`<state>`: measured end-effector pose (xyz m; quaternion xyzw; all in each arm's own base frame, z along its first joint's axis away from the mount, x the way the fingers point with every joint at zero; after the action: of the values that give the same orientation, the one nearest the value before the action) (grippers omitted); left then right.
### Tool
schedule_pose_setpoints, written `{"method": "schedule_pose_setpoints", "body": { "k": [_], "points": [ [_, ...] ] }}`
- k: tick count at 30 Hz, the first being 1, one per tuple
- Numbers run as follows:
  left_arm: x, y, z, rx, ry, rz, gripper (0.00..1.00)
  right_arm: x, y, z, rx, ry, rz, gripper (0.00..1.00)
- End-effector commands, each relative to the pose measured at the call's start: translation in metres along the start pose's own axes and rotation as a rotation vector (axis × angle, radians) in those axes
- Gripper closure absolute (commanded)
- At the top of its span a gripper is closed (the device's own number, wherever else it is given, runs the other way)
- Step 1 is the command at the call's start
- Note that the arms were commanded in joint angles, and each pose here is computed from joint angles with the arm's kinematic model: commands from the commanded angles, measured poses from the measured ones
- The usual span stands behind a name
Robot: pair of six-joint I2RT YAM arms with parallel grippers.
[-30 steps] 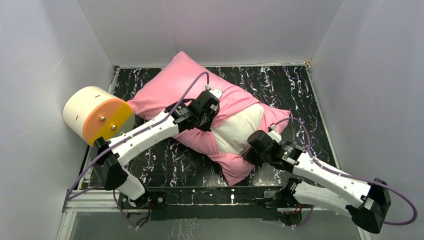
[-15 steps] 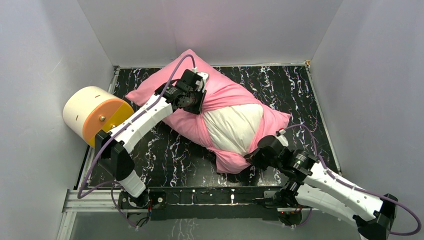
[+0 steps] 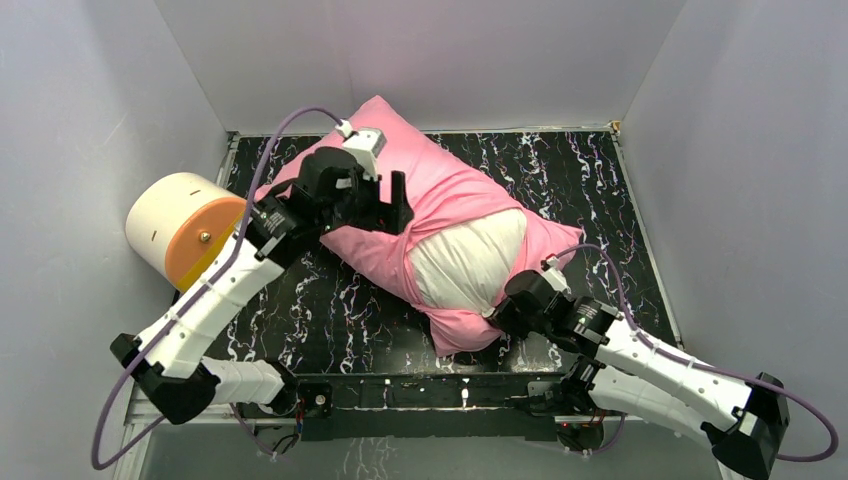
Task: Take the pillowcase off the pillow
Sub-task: Remove the pillow from the pillowcase.
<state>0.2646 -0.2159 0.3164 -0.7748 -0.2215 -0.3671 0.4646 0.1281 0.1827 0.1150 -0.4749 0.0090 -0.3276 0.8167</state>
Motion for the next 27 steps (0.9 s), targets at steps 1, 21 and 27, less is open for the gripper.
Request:
{"method": "schedule_pose_setpoints", "body": {
  "k": [1, 21, 27],
  "points": [
    [-0.025, -0.008, -0.076, -0.220, 0.072, 0.051, 0.15, 0.006, 0.003, -0.024, -0.061, -0.026, -0.056, 0.97],
    [-0.160, 0.113, -0.100, -0.074, -0.004, 0.309, 0.07, 0.016, -0.025, -0.027, -0.031, -0.017, -0.086, 0.94],
    [-0.173, 0.160, -0.031, 0.219, 0.082, 0.213, 0.83, 0.003, -0.037, 0.002, 0.081, -0.248, 0.026, 0.98]
  ]
}}
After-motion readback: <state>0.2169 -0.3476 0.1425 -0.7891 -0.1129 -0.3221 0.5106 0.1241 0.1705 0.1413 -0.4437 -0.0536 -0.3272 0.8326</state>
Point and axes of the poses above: each gripper's point midway between its finger pads, its own y axis out along the fingers, its own z axis along the line the jaws close on, x = y × z, the point moved 2 cm from there along -y, back along the fingers, and after that the axes turned 4 degrees about -y, right-handed, at the moved point
